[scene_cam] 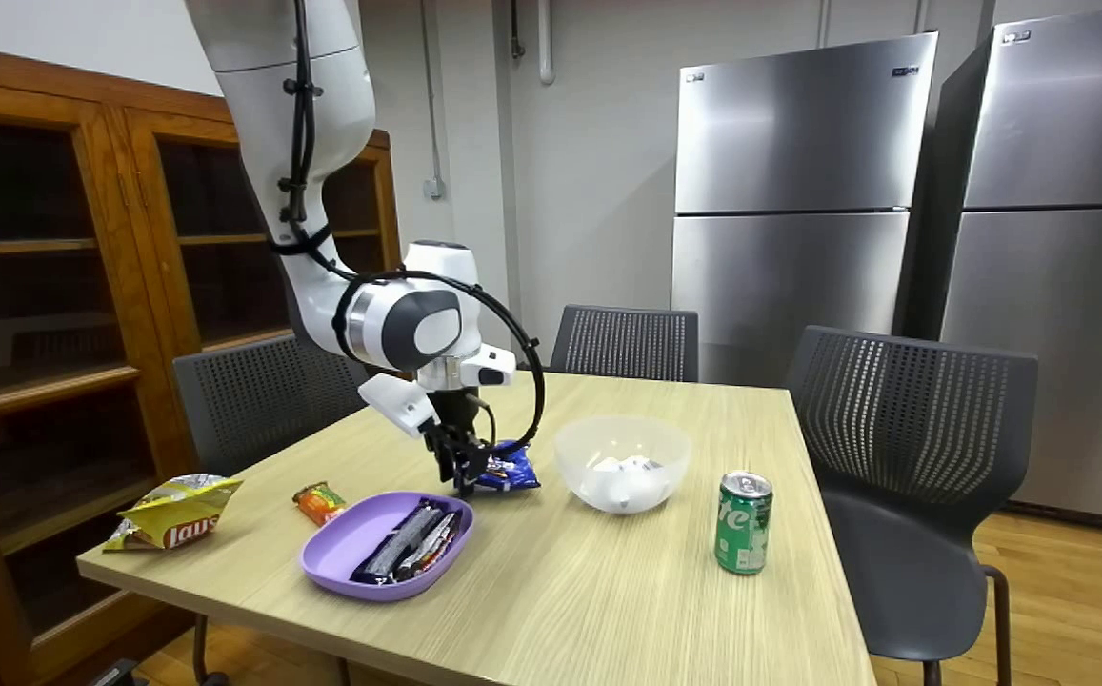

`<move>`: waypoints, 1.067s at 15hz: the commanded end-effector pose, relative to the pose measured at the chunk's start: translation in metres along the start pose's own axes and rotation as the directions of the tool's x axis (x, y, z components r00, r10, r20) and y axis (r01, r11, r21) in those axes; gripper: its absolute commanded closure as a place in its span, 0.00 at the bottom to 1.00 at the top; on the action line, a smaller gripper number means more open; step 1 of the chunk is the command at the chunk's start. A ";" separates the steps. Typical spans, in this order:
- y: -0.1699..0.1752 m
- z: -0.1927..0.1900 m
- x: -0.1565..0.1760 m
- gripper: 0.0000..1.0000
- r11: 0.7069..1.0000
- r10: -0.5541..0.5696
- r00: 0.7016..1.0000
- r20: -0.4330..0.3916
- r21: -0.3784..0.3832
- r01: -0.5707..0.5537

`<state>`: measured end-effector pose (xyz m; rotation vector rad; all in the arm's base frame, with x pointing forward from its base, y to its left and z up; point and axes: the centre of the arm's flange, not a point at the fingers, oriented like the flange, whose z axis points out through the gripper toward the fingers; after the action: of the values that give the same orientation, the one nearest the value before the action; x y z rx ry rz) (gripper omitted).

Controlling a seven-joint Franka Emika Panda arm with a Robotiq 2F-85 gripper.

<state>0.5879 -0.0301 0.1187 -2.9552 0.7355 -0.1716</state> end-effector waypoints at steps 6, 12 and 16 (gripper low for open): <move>-0.005 0.002 0.004 1.00 1.000 0.016 1.000 0.001 0.000 -0.016; -0.004 -0.008 -0.002 1.00 1.000 -0.011 1.000 0.004 0.002 0.011; -0.004 -0.038 -0.002 1.00 0.998 -0.061 0.998 -0.007 -0.009 0.061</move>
<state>0.5896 -0.0294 0.1237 -2.9600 0.7154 -0.1835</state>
